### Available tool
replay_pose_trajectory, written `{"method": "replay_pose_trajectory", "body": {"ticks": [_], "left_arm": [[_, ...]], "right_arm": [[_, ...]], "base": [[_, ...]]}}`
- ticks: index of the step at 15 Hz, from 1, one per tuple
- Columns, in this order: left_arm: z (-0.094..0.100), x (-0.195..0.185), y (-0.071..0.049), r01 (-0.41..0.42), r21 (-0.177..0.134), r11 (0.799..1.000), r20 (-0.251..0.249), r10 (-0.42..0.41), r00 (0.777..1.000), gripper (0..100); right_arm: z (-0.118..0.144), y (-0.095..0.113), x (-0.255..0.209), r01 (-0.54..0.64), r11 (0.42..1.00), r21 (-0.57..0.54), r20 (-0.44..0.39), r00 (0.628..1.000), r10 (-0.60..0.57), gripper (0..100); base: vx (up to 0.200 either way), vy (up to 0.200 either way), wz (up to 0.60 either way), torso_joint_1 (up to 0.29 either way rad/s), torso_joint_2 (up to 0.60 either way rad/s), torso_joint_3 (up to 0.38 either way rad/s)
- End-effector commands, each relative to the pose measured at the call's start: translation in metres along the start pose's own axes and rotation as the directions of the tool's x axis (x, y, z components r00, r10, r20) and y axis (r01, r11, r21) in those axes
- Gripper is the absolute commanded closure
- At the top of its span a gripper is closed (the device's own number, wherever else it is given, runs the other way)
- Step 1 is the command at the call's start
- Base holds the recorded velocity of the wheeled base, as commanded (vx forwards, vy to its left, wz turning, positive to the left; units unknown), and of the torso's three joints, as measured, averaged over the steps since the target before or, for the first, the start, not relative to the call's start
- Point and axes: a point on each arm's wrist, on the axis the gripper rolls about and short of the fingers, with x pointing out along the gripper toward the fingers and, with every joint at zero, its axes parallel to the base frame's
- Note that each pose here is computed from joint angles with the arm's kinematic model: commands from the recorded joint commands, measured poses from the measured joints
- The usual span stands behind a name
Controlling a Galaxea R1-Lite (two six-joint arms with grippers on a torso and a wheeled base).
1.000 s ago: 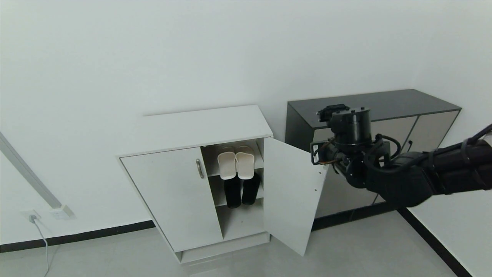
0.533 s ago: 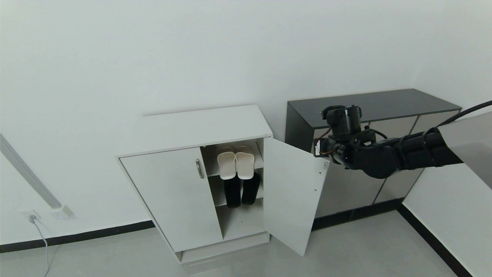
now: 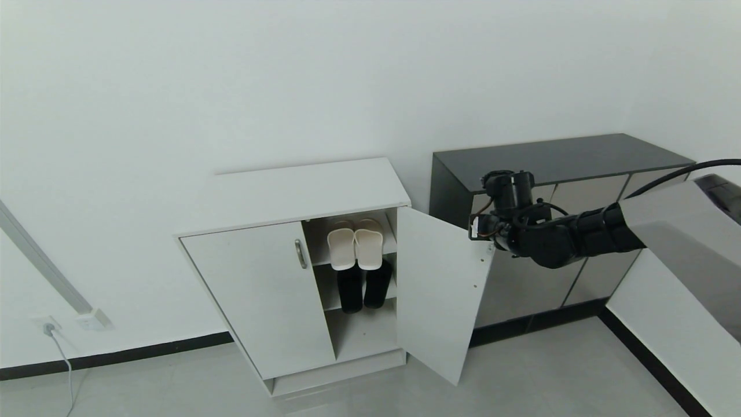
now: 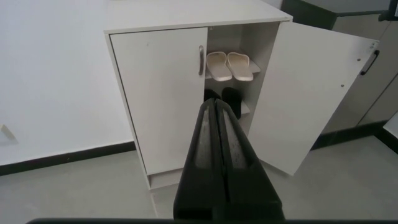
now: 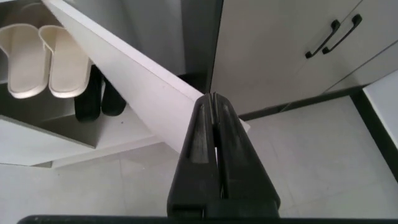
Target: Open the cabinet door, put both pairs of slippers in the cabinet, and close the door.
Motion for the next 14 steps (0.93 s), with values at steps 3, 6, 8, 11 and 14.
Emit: {"method": "replay_pose_trajectory", "body": {"ticks": [3,6,8,11,14], "left_arm": [[0.000,0.000,0.000,0.001,0.000,1.000,0.001,-0.001,1.000,100],[0.000,0.000,0.000,-0.001,0.000,1.000,0.000,0.001,1.000,100],[0.000,0.000,0.000,-0.001,0.000,1.000,-0.002,0.001,1.000,100],[0.000,0.000,0.000,0.001,0.000,1.000,0.001,-0.001,1.000,100],[0.000,0.000,0.000,-0.001,0.000,1.000,0.000,0.001,1.000,100]], "right_arm": [[-0.015,-0.005,0.031,0.032,1.000,0.001,-0.018,0.999,-0.032,100],[-0.019,-0.009,0.046,0.046,0.999,0.007,-0.018,0.999,-0.046,100],[-0.021,-0.011,0.048,0.054,0.999,0.000,-0.037,0.998,-0.054,100],[-0.024,-0.011,0.050,0.055,0.998,-0.005,-0.047,0.997,-0.056,100],[-0.026,-0.011,0.050,0.055,0.998,-0.005,-0.052,0.997,-0.055,100]], "base": [[0.000,0.000,0.00,0.000,0.00,0.000],[0.000,0.000,0.00,0.000,0.00,0.000],[0.000,0.000,0.00,0.000,0.00,0.000],[0.000,0.000,0.00,0.000,0.00,0.000],[0.000,0.000,0.00,0.000,0.00,0.000]]}}
